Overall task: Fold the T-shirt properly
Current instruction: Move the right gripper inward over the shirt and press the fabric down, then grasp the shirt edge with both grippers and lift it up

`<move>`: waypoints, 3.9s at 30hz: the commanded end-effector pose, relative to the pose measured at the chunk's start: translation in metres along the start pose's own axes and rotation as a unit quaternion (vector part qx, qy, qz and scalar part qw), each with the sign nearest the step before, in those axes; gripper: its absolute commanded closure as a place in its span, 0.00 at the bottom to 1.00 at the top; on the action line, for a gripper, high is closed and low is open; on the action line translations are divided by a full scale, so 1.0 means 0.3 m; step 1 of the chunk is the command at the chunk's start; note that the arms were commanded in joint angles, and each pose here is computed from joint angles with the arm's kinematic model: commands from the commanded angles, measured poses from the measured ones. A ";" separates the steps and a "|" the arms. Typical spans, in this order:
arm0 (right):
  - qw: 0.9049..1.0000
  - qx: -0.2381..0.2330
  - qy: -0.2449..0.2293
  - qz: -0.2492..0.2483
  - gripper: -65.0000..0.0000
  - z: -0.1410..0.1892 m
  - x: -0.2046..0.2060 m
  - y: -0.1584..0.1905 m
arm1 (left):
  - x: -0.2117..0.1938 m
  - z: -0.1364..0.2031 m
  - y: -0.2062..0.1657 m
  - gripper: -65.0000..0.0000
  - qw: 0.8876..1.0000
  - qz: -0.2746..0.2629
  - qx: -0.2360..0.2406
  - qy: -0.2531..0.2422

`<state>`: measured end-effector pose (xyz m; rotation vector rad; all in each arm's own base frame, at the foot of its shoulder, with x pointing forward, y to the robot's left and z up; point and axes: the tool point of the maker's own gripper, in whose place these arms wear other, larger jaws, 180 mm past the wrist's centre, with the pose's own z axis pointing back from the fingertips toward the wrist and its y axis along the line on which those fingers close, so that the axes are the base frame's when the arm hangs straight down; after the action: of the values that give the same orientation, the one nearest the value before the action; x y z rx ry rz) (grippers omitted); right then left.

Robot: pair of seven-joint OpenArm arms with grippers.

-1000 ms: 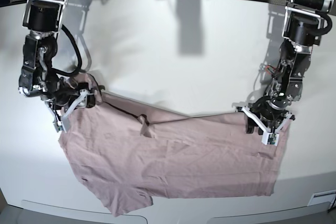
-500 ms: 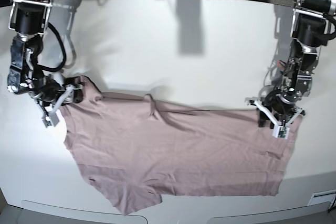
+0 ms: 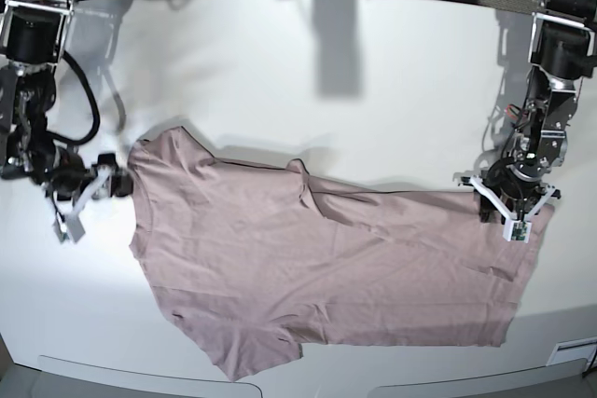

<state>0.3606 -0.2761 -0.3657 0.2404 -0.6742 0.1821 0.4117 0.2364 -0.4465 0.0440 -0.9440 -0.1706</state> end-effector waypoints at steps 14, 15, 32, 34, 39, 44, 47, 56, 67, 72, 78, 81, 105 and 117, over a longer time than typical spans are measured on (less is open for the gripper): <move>0.957 0.167 0.122 0.202 0.52 -0.217 0.024 0.636 | -0.008 0.001 0.022 0.67 1.000 -0.009 0.006 0.017; 0.952 0.168 0.127 0.224 0.52 -0.226 0.027 0.665 | -0.008 0.001 0.022 0.67 1.000 -0.009 0.006 0.017; 0.936 0.155 0.135 0.284 0.52 -0.267 0.080 0.821 | -0.008 0.001 0.021 0.67 1.000 -0.008 0.006 0.018; 0.944 0.134 0.132 0.273 0.52 -0.278 0.083 0.801 | -0.008 0.001 0.022 0.67 1.000 -0.009 0.006 0.017; 0.945 0.166 0.112 0.257 0.52 -0.276 0.092 0.853 | -0.007 0.001 0.021 0.67 1.000 -0.008 0.006 0.017; 0.946 0.169 0.112 0.255 0.54 -0.276 0.090 0.855 | -0.009 0.001 0.022 0.67 1.000 -0.009 0.007 0.019; 0.947 0.166 0.118 0.250 0.69 -0.276 0.083 0.851 | -0.009 0.001 0.021 0.67 1.000 -0.008 0.006 0.018; 0.948 0.163 0.130 0.239 0.73 -0.290 0.057 0.837 | -0.009 0.001 0.022 0.67 1.000 -0.009 0.007 0.018; 0.952 0.168 0.134 0.219 1.00 -0.321 0.033 0.826 | -0.009 0.001 0.022 0.67 1.000 -0.009 0.006 0.018; 0.954 0.165 0.114 0.223 1.00 -0.319 0.084 0.824 | -0.009 0.001 0.022 0.67 1.000 -0.009 0.007 0.018; 0.956 0.153 0.081 0.236 1.00 -0.301 0.211 0.818 | -0.009 0.001 0.022 0.67 1.000 -0.009 0.007 0.018; 0.958 0.144 0.062 0.240 1.00 -0.289 0.285 0.814 | -0.009 0.001 0.022 0.67 1.000 -0.009 0.007 0.019; 0.987 -0.088 -0.010 0.133 0.63 -0.233 0.465 0.391 | -0.034 0.006 0.017 0.67 1.000 -0.009 0.005 0.024; 0.987 -0.030 0.015 0.157 0.46 -0.256 0.391 0.452 | -0.037 0.007 0.017 0.67 1.000 -0.010 0.005 0.025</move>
<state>0.4499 -0.1136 -0.3470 0.0823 -0.6289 0.4602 0.4092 0.2359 -0.4485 0.0419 -0.9452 -0.1707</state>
